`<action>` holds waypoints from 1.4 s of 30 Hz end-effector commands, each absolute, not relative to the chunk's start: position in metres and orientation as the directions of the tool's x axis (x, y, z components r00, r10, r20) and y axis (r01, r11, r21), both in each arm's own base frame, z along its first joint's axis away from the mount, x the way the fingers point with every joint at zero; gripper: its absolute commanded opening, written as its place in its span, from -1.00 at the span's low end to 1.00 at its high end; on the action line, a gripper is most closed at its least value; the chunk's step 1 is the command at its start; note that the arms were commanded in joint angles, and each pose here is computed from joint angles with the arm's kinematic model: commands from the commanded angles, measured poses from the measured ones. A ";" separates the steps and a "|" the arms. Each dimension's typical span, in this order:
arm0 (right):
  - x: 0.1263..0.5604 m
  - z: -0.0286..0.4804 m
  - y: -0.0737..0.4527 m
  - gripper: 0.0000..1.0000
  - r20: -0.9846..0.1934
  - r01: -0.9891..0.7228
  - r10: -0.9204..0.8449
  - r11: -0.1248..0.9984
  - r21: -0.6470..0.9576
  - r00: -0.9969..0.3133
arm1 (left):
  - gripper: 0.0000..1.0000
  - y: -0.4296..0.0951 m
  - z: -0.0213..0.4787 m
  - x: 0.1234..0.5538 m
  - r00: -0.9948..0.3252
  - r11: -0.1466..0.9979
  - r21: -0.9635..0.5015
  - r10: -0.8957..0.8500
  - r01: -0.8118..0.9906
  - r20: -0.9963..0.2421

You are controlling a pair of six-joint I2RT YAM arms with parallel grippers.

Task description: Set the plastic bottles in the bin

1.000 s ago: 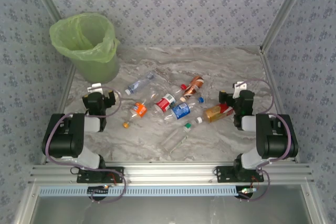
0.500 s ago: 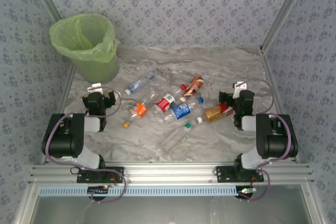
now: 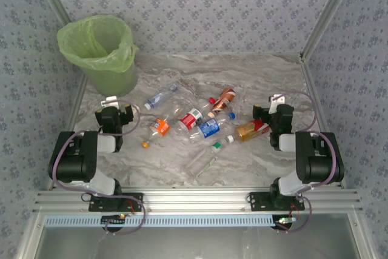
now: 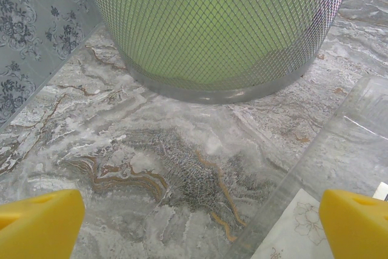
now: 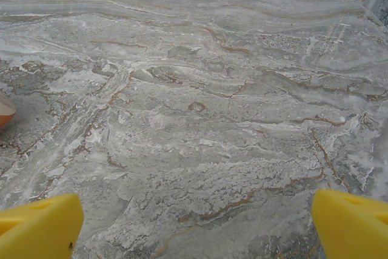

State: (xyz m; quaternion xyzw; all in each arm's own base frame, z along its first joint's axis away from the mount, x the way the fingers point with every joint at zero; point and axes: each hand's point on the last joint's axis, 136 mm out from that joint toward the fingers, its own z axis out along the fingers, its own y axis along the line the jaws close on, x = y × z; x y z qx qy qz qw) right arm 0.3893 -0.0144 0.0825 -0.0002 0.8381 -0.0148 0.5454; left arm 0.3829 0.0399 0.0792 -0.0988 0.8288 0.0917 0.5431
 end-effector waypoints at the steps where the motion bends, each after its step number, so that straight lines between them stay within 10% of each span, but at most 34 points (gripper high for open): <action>1: 0.391 0.085 -0.015 0.98 -0.916 0.024 -0.001 1.000 -0.012 -0.401 | 0.98 0.036 0.095 0.390 -0.346 0.968 0.039 -0.051 -0.249 -0.937; 12: 0.385 0.131 -0.021 0.97 -0.922 0.066 0.017 0.998 -0.009 -0.387 | 0.99 0.025 0.142 0.376 -0.346 0.969 0.051 -0.037 -0.241 -0.937; 21: 0.376 0.177 -0.036 0.98 -0.899 0.227 0.227 0.962 0.149 -0.374 | 0.99 0.028 0.162 0.334 -0.383 0.855 -0.167 -0.384 -0.491 -0.840; 32: 0.370 0.184 -0.023 0.98 -0.870 0.204 0.312 0.946 0.250 -0.381 | 0.98 -0.010 0.127 0.299 -0.738 0.894 -0.124 -0.427 -0.430 -0.523; 42: 0.370 0.181 -0.020 0.98 -0.866 0.202 0.323 0.943 0.263 -0.381 | 0.98 0.013 0.094 0.350 -0.791 0.939 -0.080 -0.326 -0.335 -0.518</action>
